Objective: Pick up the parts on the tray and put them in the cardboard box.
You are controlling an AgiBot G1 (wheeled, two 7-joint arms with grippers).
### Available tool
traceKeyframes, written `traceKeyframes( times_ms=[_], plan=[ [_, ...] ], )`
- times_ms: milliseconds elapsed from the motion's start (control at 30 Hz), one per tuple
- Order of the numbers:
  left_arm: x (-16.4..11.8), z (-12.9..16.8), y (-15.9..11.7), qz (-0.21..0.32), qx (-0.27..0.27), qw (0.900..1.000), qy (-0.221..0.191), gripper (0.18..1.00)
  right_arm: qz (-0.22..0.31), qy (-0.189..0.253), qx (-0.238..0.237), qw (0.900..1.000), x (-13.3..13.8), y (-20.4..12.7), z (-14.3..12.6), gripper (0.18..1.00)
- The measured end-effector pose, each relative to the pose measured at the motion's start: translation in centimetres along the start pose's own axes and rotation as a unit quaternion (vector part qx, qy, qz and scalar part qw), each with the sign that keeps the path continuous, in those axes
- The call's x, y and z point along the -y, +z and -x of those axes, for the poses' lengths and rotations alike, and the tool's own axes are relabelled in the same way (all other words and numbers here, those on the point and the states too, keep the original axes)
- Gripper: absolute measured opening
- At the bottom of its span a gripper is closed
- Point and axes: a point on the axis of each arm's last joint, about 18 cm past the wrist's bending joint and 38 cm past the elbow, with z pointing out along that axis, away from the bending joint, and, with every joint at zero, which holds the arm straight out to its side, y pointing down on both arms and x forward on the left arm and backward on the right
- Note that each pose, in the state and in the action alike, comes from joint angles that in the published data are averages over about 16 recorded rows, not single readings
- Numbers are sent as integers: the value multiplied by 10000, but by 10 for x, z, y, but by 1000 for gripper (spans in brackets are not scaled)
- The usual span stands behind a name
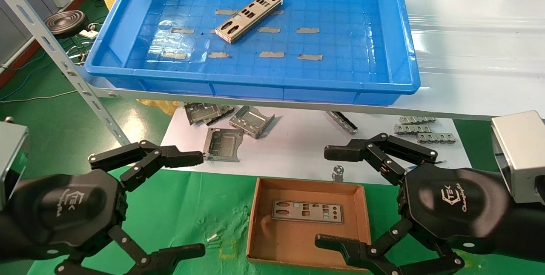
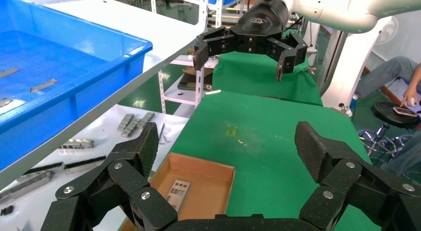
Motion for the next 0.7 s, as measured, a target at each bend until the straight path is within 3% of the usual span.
traceKeyframes(
  times_ms=[700],
  plan=[
    [0, 0, 0, 0, 0, 10000, 0, 1001, 0, 0, 0, 10000, 0, 0, 0, 1001]
  ],
)
